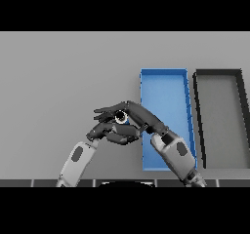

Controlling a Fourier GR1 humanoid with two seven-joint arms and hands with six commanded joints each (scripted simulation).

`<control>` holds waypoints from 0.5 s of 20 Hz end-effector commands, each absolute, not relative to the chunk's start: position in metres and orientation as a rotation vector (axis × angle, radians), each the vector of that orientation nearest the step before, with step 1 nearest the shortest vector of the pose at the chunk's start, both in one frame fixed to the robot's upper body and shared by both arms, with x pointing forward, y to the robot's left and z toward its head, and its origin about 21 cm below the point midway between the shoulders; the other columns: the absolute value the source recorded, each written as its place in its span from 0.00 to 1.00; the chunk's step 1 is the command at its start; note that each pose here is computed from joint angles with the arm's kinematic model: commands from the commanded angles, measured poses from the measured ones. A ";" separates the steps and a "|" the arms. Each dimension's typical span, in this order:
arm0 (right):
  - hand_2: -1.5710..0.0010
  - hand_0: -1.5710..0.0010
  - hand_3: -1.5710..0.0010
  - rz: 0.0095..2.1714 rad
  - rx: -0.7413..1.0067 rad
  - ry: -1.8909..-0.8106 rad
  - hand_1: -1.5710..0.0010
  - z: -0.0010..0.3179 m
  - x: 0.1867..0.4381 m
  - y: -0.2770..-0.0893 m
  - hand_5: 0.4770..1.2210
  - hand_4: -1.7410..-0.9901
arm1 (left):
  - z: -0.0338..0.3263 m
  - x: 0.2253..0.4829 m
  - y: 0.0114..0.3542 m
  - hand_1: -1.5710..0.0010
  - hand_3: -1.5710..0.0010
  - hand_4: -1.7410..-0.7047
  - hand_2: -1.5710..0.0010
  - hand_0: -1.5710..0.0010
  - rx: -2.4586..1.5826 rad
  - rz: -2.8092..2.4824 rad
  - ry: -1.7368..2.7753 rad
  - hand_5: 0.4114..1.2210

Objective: Pick up the blue pipe and place it into the blue bin.

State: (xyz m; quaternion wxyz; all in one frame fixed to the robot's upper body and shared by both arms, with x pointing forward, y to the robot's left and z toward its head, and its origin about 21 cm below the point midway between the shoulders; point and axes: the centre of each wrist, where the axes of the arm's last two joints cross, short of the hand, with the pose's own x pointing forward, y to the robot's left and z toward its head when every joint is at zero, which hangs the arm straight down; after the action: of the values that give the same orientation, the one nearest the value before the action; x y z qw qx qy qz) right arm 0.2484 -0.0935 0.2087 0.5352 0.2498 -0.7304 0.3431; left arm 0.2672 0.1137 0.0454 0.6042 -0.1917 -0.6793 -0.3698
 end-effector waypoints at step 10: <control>0.00 0.00 0.00 0.624 0.568 -1.982 0.00 0.330 0.279 -0.131 1.00 0.00 | 0.049 0.263 0.118 1.00 1.00 0.81 1.00 1.00 -0.439 -0.871 -1.553 0.03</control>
State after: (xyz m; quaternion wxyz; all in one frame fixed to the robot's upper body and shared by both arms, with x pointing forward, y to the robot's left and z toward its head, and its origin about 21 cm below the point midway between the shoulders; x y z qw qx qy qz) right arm 0.2790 -0.1311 0.3302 0.4734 0.2310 -0.8110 0.2544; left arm 0.2632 0.1180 0.0486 0.6082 -0.1899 -0.6723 -0.3770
